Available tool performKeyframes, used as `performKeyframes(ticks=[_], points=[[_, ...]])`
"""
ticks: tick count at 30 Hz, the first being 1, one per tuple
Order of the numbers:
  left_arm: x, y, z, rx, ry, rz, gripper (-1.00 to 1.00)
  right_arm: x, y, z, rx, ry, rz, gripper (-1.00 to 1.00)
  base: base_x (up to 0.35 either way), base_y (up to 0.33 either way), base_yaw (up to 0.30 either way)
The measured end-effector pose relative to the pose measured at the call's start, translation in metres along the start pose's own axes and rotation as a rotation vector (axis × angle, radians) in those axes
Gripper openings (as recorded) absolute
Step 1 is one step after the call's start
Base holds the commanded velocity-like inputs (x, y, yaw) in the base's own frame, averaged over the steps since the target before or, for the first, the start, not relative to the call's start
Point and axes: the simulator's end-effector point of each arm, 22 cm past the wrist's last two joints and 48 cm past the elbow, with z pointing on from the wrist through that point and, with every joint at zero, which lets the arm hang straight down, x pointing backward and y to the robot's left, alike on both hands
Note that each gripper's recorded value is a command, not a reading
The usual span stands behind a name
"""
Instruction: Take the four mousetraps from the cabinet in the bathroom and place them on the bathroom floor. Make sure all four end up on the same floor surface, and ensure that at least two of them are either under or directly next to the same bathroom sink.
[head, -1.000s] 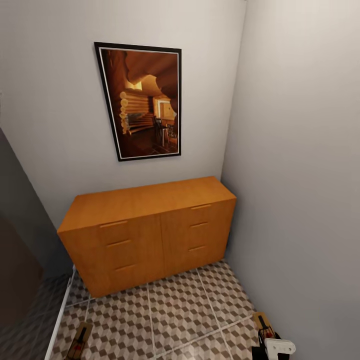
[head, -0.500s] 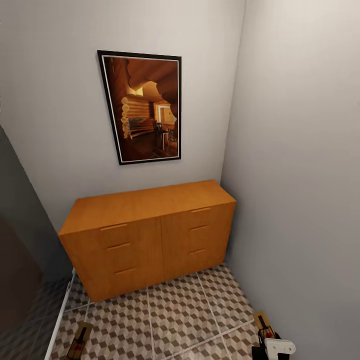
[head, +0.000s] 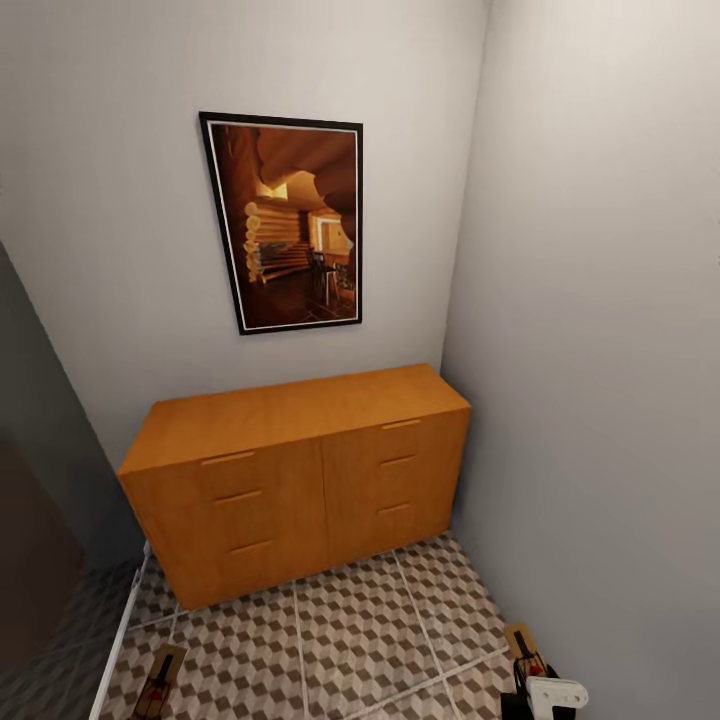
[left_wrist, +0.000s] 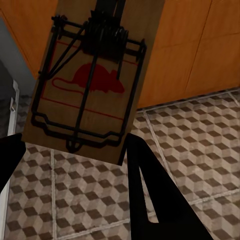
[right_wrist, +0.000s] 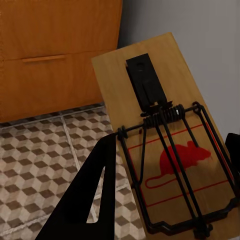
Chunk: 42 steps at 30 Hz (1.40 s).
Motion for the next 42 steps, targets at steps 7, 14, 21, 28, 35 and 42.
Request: performKeyframes(ticks=[7, 14, 21, 28, 35, 42], points=[[0.000, -0.001, 0.000, 0.001, 0.000, -0.001, -1.00, 0.000, -0.001, 0.000, 0.005, 0.000, 0.004, -1.00, 0.000, 0.000, 0.000], [0.001, -0.003, 0.000, 0.003, 0.001, -0.003, -1.00, 0.001, -0.001, 0.000, 0.007, 0.003, 0.004, -1.00, 0.000, 0.000, 0.112], [0.003, -0.009, 0.000, 0.008, 0.006, -0.009, -1.00, 0.002, -0.001, 0.000, 0.006, 0.006, 0.004, -1.00, 0.000, 0.000, 0.257], [0.005, -0.012, -0.001, 0.010, 0.010, -0.012, -1.00, 0.004, -0.001, 0.000, 0.006, 0.011, 0.003, -1.00, 0.000, 0.000, 0.268], [0.007, -0.012, -0.001, 0.010, 0.014, -0.012, -1.00, 0.006, -0.001, 0.000, 0.006, 0.015, 0.002, -1.00, 0.000, 0.000, 0.268], [0.009, -0.014, -0.001, 0.012, 0.018, -0.013, -1.00, 0.008, -0.001, -0.001, 0.006, 0.019, 0.001, -1.00, 0.000, 0.000, 0.268]])
